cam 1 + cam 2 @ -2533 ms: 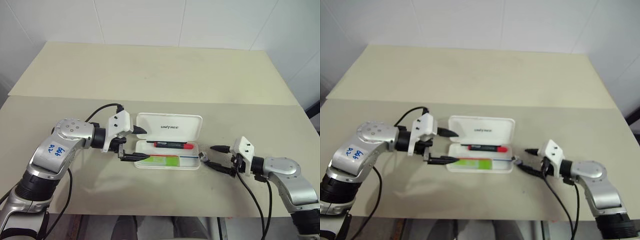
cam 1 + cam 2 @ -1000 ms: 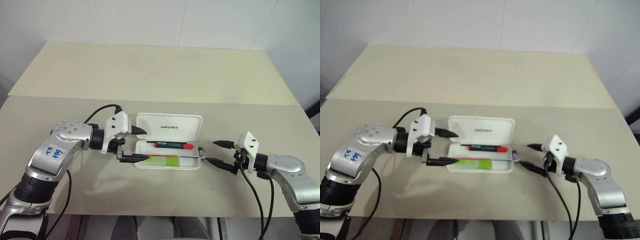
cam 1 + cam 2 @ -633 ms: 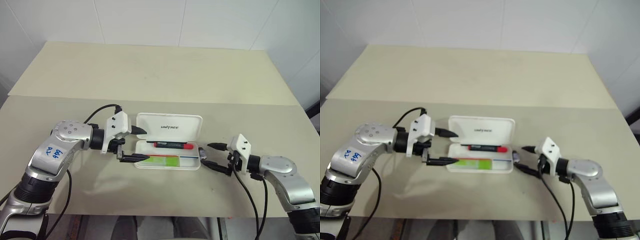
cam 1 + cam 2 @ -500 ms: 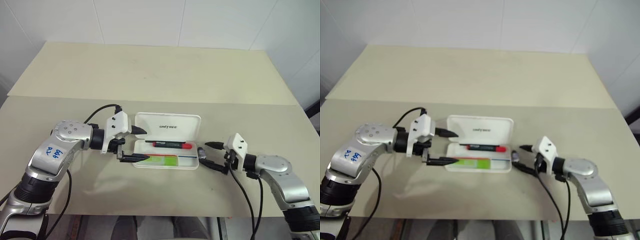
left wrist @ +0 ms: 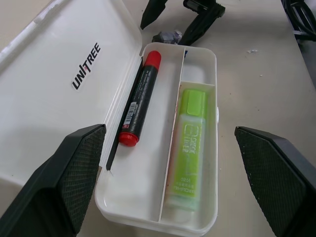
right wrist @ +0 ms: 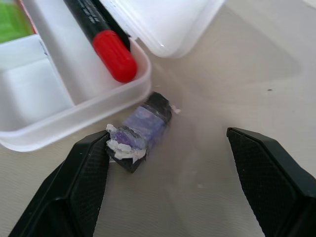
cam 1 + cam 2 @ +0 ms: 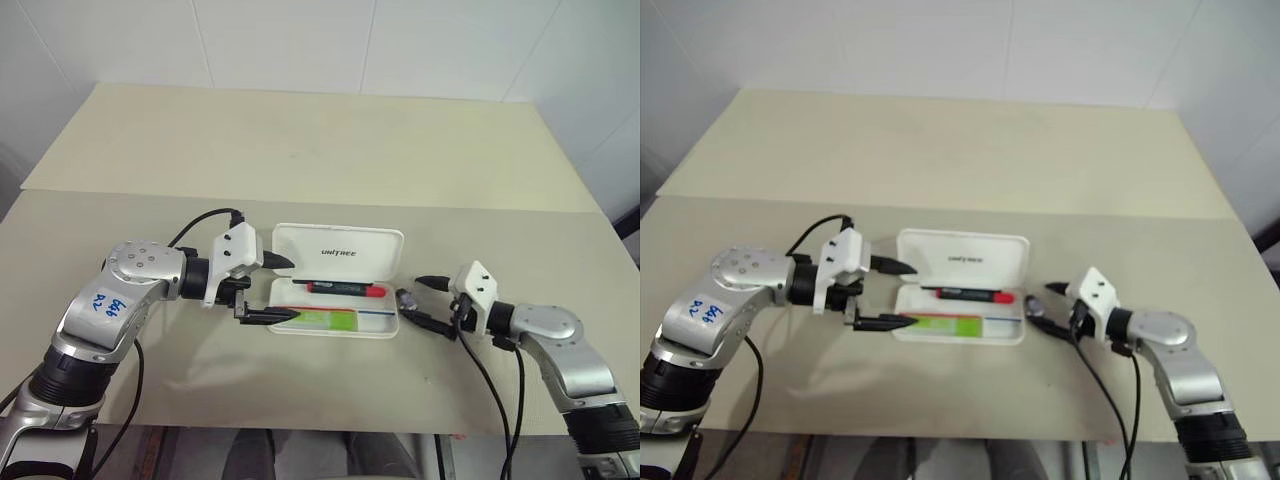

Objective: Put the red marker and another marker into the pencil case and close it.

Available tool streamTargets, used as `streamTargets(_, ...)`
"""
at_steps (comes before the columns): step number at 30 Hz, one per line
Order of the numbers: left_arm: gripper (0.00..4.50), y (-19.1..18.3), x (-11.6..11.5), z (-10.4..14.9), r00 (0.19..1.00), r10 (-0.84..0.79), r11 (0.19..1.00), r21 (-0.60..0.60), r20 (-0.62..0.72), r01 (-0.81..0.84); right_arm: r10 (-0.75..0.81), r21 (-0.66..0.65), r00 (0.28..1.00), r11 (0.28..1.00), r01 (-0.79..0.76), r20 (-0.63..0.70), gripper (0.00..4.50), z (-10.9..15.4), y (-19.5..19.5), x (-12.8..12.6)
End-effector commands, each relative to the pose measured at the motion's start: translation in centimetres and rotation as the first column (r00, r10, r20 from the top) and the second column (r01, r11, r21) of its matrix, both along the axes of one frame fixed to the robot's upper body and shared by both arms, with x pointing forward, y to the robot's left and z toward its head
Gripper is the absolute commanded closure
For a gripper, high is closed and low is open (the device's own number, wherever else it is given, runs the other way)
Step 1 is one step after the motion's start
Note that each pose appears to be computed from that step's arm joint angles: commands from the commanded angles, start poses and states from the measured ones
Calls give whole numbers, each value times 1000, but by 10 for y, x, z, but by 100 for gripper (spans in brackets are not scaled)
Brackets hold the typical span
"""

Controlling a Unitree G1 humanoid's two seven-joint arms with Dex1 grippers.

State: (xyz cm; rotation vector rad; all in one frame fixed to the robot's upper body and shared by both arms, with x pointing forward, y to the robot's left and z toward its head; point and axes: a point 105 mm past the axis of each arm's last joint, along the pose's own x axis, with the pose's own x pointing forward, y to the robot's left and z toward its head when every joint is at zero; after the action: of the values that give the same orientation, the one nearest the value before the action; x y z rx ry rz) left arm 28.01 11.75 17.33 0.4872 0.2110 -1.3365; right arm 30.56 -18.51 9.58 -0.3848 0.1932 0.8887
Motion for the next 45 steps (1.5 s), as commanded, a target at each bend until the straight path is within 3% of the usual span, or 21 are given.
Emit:
streamTargets(1, 0, -2, -2, 11, 999, -17, 1000, -24, 50, 19, -118, -81, 993, 990, 118, 1, 60, -5, -29, 7)
streamTargets(9, 0, -1, -3, 11, 999, -21, 999, -31, 47, 23, -131, -75, 991, 989, 130, -19, 60, -7, -26, 8)
streamTargets(13, 0, 1, -5, 13, 999, -26, 997, -67, 35, 28, -104, -52, 994, 993, 102, -38, 143, -6, -20, 5)
streamTargets(21, 0, 14, -8, 18, 999, -39, 983, -177, 17, 41, -99, -38, 994, 994, 98, -33, 406, 0, -21, 6)
streamTargets(22, 0, 16, -8, 18, 999, -38, 982, -185, 20, 41, -102, -34, 994, 994, 101, -30, 419, 1, -21, 6)
streamTargets(29, 0, 33, -4, 21, 997, -37, 972, -230, 62, 50, -137, -18, 990, 990, 138, 5, 418, 12, -30, 12)
streamTargets(35, 0, 38, -13, 23, 992, -98, 949, -294, 82, 119, -161, 74, 983, 985, 155, 88, 419, 48, -36, 18)
streamTargets(39, 0, 45, -18, 28, 988, -111, 916, -376, 106, 143, -74, 96, 990, 993, 62, 124, 419, 74, -19, 5)
streamTargets(45, 0, 54, -20, 29, 986, -135, 881, -443, 100, 166, 107, 20, 993, 994, -108, 45, 419, 65, 18, -25)
